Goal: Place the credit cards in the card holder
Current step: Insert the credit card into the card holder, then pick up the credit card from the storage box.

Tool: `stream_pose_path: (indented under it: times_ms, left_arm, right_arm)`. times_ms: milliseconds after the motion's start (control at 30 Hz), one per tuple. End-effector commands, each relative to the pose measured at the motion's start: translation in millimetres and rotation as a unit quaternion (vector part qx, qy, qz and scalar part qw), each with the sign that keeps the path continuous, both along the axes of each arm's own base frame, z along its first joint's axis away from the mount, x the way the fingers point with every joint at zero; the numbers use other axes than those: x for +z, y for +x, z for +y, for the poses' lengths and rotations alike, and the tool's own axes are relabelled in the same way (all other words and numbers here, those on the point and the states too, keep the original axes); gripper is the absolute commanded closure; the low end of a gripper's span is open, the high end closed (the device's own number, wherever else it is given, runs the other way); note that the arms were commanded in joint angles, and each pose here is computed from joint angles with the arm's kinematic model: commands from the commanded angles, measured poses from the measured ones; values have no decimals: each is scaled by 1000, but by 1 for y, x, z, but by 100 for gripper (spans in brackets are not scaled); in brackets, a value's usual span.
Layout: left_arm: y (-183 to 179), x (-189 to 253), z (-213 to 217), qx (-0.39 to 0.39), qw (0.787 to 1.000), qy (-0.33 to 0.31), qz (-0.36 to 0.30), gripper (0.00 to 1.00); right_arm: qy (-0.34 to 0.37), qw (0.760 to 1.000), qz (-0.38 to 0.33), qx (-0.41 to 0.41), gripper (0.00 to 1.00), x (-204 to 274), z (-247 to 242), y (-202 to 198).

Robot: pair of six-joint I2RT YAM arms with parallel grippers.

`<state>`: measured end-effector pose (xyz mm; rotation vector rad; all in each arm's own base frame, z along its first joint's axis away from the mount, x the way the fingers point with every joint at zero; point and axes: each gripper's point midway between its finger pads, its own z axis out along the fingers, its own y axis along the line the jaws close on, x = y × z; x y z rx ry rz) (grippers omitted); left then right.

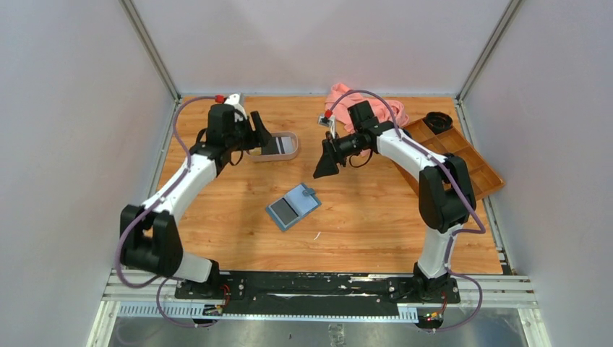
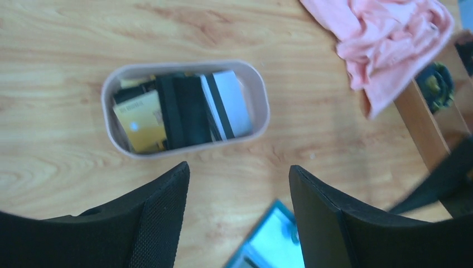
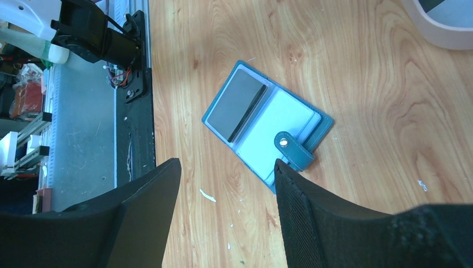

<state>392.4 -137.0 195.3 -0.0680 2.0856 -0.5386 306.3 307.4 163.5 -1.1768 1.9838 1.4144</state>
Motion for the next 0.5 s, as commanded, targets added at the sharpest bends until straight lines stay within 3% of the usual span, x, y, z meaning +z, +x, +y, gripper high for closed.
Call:
stream_pose_path:
  times_ms: [0, 133, 467]
  left_arm:
    - [33, -33, 17, 19, 996, 54, 75, 32]
    - [60, -56, 19, 19, 988, 95, 124, 34]
    - [93, -102, 11, -3, 977, 116, 179, 37]
  right_arm:
    - [15, 1000, 4, -3, 34, 11, -10, -1]
    - [18, 1000, 13, -7, 34, 10, -13, 2]
    - [24, 999, 27, -15, 34, 9, -20, 8]
